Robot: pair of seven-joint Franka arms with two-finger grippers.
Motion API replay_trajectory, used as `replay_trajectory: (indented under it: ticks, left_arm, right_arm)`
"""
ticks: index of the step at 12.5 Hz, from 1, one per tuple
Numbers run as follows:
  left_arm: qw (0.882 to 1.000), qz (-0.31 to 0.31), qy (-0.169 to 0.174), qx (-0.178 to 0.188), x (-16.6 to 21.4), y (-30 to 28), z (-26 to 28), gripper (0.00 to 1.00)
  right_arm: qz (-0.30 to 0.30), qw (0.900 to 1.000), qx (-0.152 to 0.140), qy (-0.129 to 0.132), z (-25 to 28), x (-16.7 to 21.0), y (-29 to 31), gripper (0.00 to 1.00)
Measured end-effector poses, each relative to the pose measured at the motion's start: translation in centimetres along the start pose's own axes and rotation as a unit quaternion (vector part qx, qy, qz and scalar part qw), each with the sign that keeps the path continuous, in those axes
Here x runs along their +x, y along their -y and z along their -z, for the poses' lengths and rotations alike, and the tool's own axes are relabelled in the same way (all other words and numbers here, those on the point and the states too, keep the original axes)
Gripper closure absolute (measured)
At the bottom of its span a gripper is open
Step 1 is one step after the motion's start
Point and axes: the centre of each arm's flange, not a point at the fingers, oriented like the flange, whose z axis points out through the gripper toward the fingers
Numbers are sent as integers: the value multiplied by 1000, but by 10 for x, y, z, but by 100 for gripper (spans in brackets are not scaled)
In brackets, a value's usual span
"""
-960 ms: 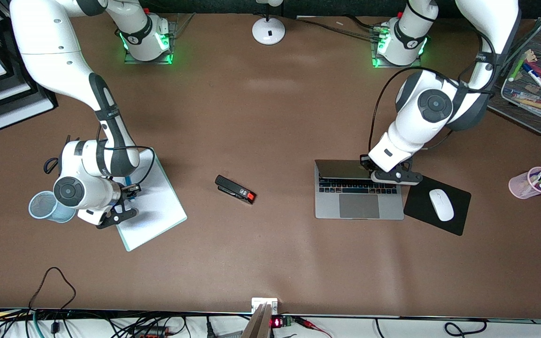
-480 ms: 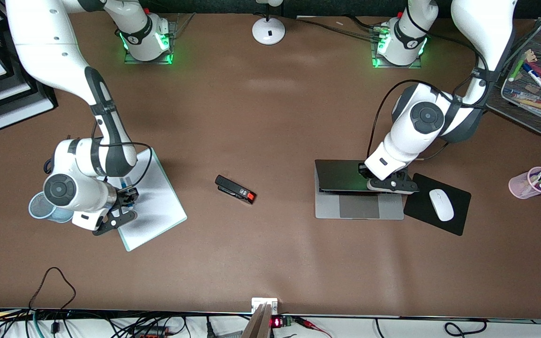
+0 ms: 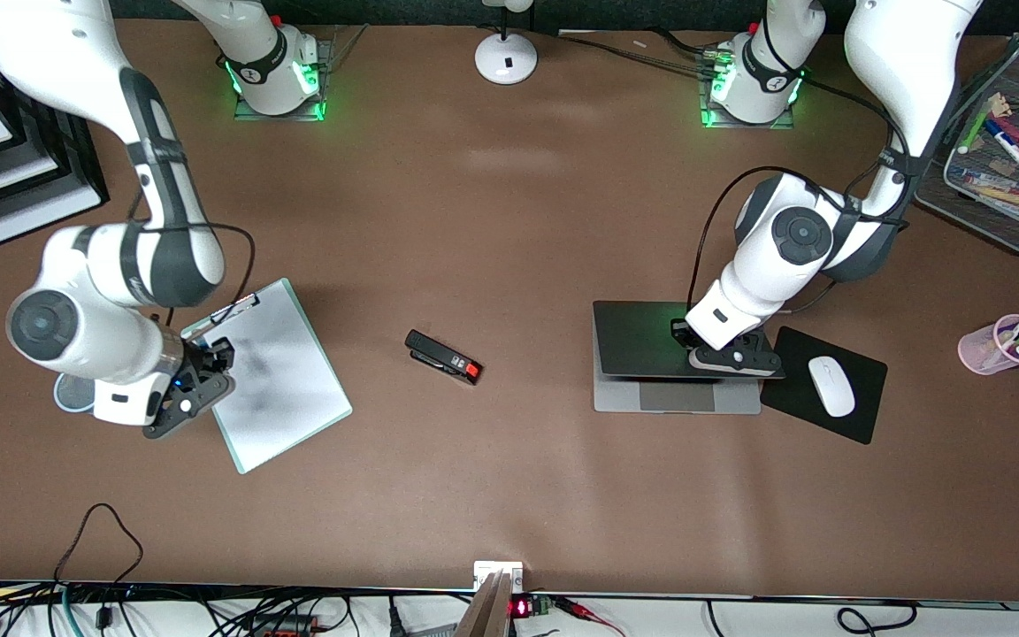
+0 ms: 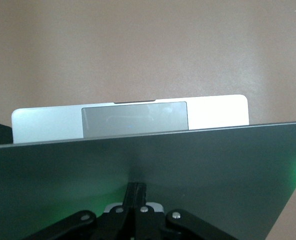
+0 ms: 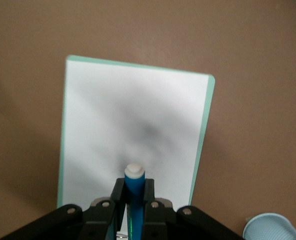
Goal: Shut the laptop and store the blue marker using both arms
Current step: 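Lift the marker toward the cup while the left gripper lowers the lid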
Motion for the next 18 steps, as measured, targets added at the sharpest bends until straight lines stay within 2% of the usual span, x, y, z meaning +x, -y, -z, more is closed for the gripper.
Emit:
replay_trajectory:
  ticks: [2, 5, 7, 10, 15, 16, 18]
  left_arm:
    - [1000, 0, -4, -5, 0, 1, -11, 99]
    - [1000, -18, -7, 1, -1, 2, -25, 99]
    - [1000, -18, -11, -1, 1, 4, -32, 99]
    - [1000, -15, -22, -13, 1, 6, -48, 99]
    - [999, -25, -27, -17, -3, 10, -75, 99]
    - [999, -26, -30, -18, -4, 11, -79, 99]
    - [999, -28, -35, -21, -4, 13, -85, 99]
  right_arm:
    - [34, 999, 11, -26, 27, 0, 2, 82]
    - [86, 995, 18, -50, 58, -6, -12, 82]
    - [127, 988, 28, -77, 78, -13, -28, 82]
    - [188, 976, 35, -101, 104, -34, -56, 82]
    - [273, 945, 65, -166, 123, -92, -111, 82]
    - [290, 937, 69, -183, 123, -100, -117, 82]
    - [328, 913, 75, -232, 126, -114, -128, 82]
